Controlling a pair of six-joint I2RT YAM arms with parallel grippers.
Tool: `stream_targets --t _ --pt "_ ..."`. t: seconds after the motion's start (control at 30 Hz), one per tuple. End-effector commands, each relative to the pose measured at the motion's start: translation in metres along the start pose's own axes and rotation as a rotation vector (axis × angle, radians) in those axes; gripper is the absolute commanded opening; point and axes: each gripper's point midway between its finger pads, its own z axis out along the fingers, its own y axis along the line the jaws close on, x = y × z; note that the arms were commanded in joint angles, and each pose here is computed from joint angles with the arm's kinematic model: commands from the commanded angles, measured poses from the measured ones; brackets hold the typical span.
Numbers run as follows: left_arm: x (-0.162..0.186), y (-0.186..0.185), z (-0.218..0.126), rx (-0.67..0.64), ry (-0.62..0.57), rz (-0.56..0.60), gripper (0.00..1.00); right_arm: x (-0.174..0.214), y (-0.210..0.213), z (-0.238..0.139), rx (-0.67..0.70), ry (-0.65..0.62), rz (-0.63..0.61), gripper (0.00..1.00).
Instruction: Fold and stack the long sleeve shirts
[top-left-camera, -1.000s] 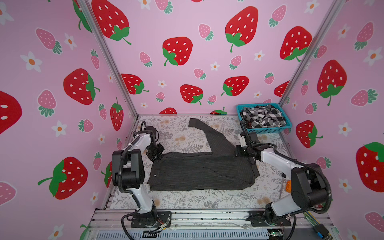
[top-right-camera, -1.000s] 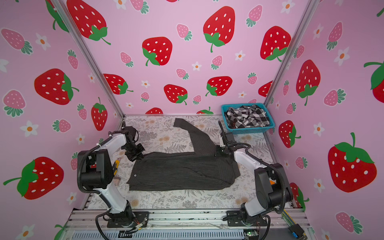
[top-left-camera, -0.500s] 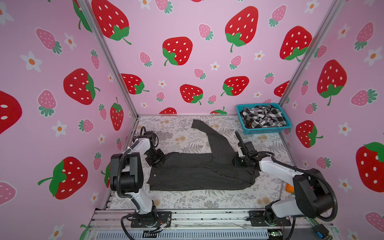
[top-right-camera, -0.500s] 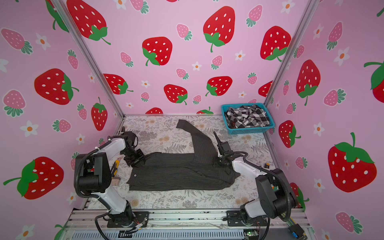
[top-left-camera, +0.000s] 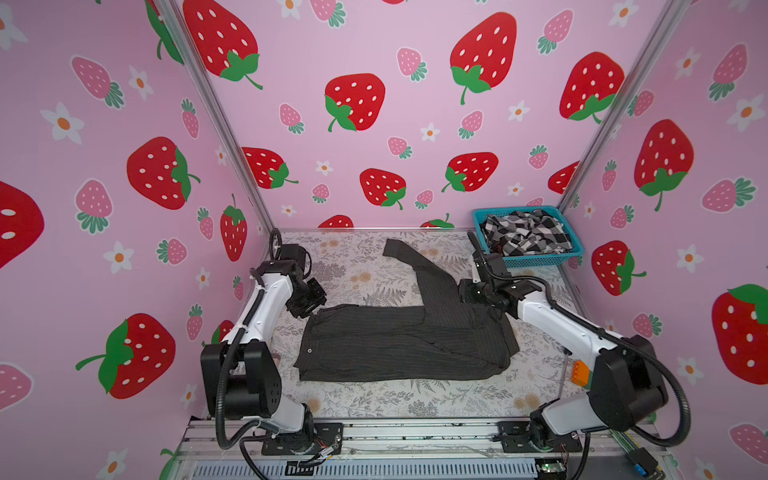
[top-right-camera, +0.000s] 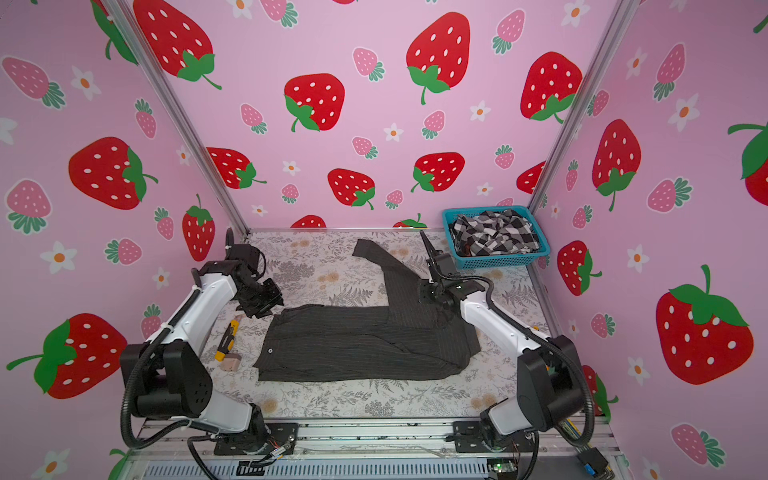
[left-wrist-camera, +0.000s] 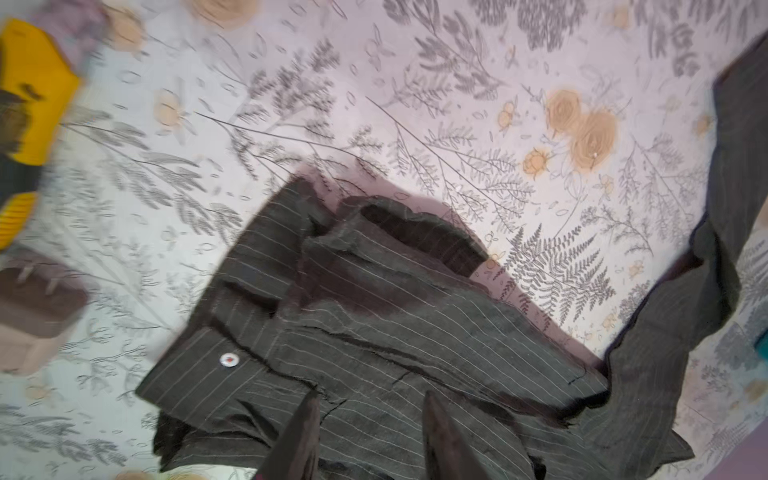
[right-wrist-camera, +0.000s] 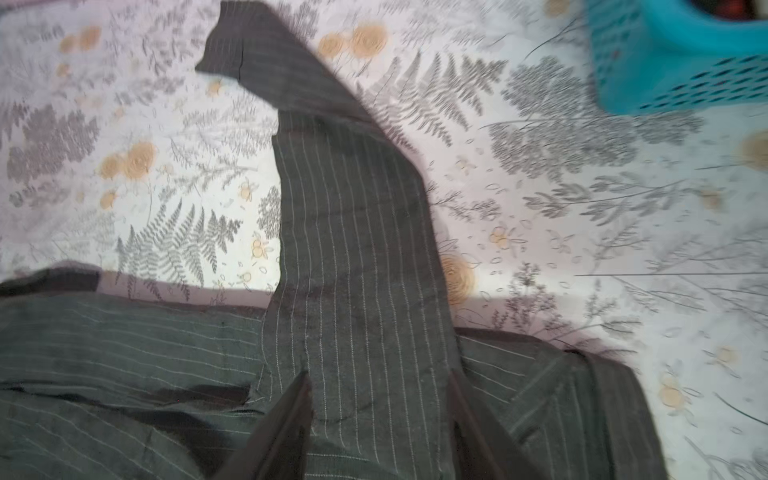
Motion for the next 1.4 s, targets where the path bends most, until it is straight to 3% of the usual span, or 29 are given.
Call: stream_targets --t 0.0,0.1,0.33,0.43,0.5,0.63,0.73,0.83,0.9,1.07,1.27,1.33,1.37 --pt "0.017 -0.03 0.036 0.062 0.121 -0.01 0.37 0.029 0.001 0.024 0.022 0.102 -0.013 0.46" --pt "0.022 -0.032 0.064 0.06 0.176 -0.041 0.27 0.052 -0.015 0.038 0.073 0.158 0.01 0.41" --pt "0.034 0.029 0.095 -0.09 0.198 -0.093 0.14 0.106 -0.031 0.055 0.078 0.284 0.009 0.38" --pt "0.037 0.037 0.1 -0.092 0.226 -0.099 0.07 0.073 -0.022 0.048 0.077 0.235 -0.041 0.39" --pt "0.035 0.032 0.098 -0.075 0.228 -0.089 0.0 0.03 -0.008 0.039 0.06 0.162 -0.089 0.46" --pt "0.021 0.005 0.068 -0.016 0.178 -0.044 0.0 -0.043 0.017 0.034 0.045 0.042 -0.186 0.71" --pt "0.013 -0.017 0.035 0.028 0.115 0.014 0.18 -0.067 0.034 0.061 0.019 0.025 -0.281 0.75" --pt "0.007 -0.033 0.001 0.071 0.043 0.063 0.29 -0.079 0.048 0.09 0.002 0.023 -0.378 0.77" --pt "0.007 -0.043 -0.017 0.122 -0.002 0.082 0.31 -0.087 0.049 0.105 0.008 0.007 -0.393 0.81" --pt "0.014 -0.064 -0.043 0.242 -0.091 0.143 0.27 -0.1 0.057 0.16 -0.022 0.048 -0.381 0.85" --pt "0.031 -0.068 -0.036 0.301 -0.077 0.122 0.3 -0.101 0.058 0.199 0.047 0.055 -0.372 0.85" --pt "0.035 -0.065 -0.027 0.286 -0.066 0.132 0.3 -0.096 0.059 0.206 0.035 0.07 -0.371 0.75" --pt "0.037 -0.064 -0.021 0.282 -0.055 0.13 0.29 -0.092 0.06 0.21 0.029 0.082 -0.37 0.63"
